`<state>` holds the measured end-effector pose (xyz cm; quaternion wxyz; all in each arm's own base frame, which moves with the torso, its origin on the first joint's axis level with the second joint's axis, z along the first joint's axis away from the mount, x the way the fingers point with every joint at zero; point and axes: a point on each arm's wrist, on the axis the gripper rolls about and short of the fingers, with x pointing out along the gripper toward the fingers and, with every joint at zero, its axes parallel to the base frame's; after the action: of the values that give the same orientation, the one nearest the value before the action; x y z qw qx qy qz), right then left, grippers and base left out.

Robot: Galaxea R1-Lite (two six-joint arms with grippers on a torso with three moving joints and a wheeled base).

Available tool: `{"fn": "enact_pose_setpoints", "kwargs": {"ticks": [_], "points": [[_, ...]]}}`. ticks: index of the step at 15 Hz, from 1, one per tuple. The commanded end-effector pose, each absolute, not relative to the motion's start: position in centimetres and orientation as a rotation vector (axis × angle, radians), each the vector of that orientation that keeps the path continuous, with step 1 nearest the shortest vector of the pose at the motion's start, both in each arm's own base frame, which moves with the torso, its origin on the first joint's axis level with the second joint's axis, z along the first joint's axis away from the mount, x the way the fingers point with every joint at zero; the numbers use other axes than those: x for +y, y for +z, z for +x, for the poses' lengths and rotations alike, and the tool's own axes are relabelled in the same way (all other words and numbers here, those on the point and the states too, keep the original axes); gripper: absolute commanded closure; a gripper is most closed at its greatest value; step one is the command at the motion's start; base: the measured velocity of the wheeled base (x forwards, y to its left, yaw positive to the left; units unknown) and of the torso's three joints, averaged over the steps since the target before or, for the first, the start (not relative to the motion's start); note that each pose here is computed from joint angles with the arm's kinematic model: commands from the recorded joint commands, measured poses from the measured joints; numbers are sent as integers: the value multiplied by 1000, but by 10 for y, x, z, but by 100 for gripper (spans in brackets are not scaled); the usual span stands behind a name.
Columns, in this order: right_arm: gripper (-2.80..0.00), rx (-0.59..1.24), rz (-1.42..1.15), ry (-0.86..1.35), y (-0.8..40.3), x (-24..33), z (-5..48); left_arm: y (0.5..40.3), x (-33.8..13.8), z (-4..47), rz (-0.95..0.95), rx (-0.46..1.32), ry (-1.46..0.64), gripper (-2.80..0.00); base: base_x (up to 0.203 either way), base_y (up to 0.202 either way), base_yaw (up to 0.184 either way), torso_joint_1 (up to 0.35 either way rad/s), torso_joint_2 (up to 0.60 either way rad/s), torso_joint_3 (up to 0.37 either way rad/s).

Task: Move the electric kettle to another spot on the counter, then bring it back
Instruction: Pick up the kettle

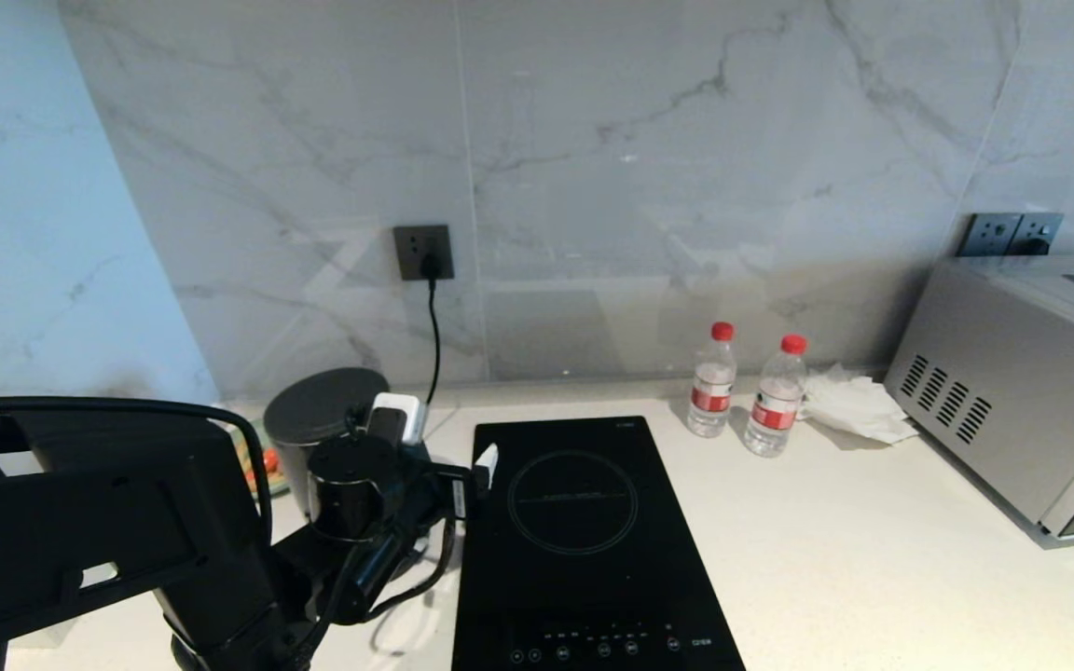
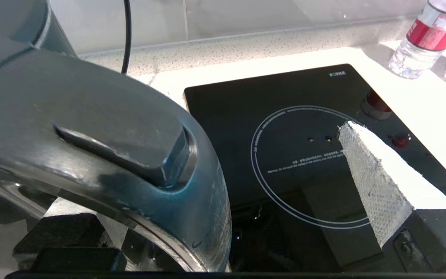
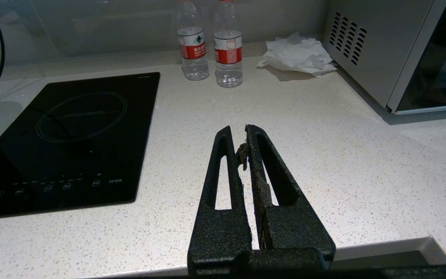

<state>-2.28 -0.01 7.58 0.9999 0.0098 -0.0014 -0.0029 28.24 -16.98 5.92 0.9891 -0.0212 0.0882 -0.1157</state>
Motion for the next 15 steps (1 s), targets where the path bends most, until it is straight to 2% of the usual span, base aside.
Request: {"fn": "enact_pose_setpoints", "kwargs": {"ticks": [1,11,12,15], "points": [[0,-3,20,-6,76,0,-23,61,-170,283,-50,165,-234,-280,0,0,0,0,0,0],[0,-3,20,-6,76,0,-23,62,-171,283,-53,159,-233,-280,0,0,0,0,0,0],[0,-3,20,-6,76,0,-23,62,-171,283,-52,161,-232,0,0,0,0,0,0,0],[0,-3,20,-6,76,0,-23,63,-171,283,-54,158,-233,0,0,0,0,0,0,0]]}}
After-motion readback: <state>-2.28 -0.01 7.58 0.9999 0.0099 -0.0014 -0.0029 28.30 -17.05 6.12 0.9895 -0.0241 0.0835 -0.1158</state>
